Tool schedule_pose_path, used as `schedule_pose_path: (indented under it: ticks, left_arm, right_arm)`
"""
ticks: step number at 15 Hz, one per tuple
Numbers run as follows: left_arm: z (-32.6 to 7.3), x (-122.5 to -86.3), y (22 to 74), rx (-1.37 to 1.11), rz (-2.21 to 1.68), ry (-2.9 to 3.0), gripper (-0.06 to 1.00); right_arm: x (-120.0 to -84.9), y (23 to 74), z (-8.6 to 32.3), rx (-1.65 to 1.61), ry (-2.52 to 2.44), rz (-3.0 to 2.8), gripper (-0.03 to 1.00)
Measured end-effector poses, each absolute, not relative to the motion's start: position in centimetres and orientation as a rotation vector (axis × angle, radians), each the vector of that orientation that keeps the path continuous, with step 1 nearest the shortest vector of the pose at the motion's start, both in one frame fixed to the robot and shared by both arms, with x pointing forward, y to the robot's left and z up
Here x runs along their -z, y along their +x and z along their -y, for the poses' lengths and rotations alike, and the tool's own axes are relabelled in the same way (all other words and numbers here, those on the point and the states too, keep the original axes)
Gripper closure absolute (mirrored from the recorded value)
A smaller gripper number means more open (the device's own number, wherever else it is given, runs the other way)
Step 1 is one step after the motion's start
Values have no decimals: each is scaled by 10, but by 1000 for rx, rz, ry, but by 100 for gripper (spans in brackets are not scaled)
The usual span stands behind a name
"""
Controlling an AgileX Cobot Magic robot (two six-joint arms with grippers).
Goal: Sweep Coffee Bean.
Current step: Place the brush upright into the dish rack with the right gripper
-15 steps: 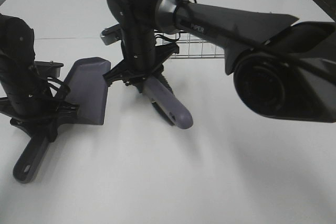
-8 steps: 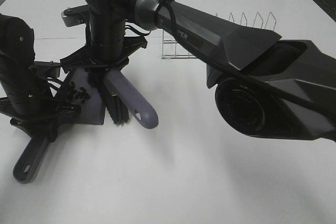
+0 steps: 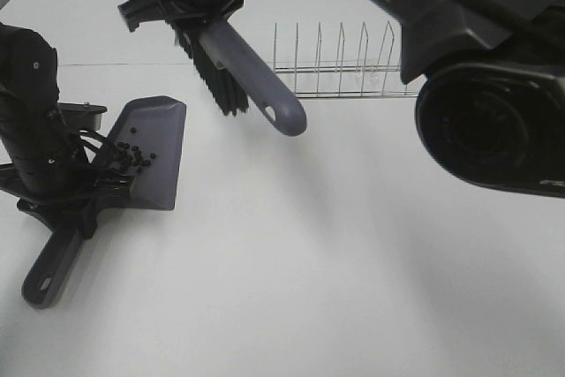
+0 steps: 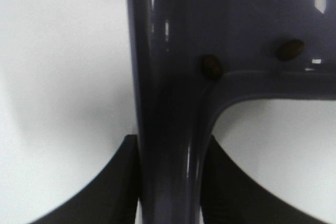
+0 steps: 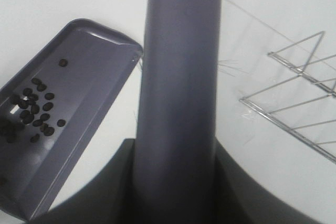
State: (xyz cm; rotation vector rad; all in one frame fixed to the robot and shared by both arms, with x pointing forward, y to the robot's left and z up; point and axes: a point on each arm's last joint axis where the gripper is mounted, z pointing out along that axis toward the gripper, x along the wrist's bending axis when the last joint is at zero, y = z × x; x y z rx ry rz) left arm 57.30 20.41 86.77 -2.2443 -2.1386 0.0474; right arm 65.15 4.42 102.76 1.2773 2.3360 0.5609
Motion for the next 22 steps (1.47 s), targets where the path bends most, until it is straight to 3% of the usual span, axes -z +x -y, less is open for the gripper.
schedule_pose_path:
  ticks: [4, 11, 13, 17, 22]
  left_arm:
    - [-204, -868, 573, -47, 2139, -2244, 68]
    - [-204, -868, 573, -48, 2138, -2244, 68]
    - [-204, -868, 573, -48, 2138, -2244, 68]
    - [-204, -868, 573, -48, 2138, -2244, 68]
    - [-204, -868, 573, -48, 2138, -2244, 68]
  right_arm:
    - [-1052, 668, 18, -470, 1377, -2278, 68]
    - [-1055, 686, 194, -174, 1756, -2084, 68]
    - [-1044, 686, 226, -110, 1840, -2055, 68]
    - [-1002, 676, 247, 10, 1937, -2120, 68]
    - [-977, 685, 244, -66, 1893, -2120, 68]
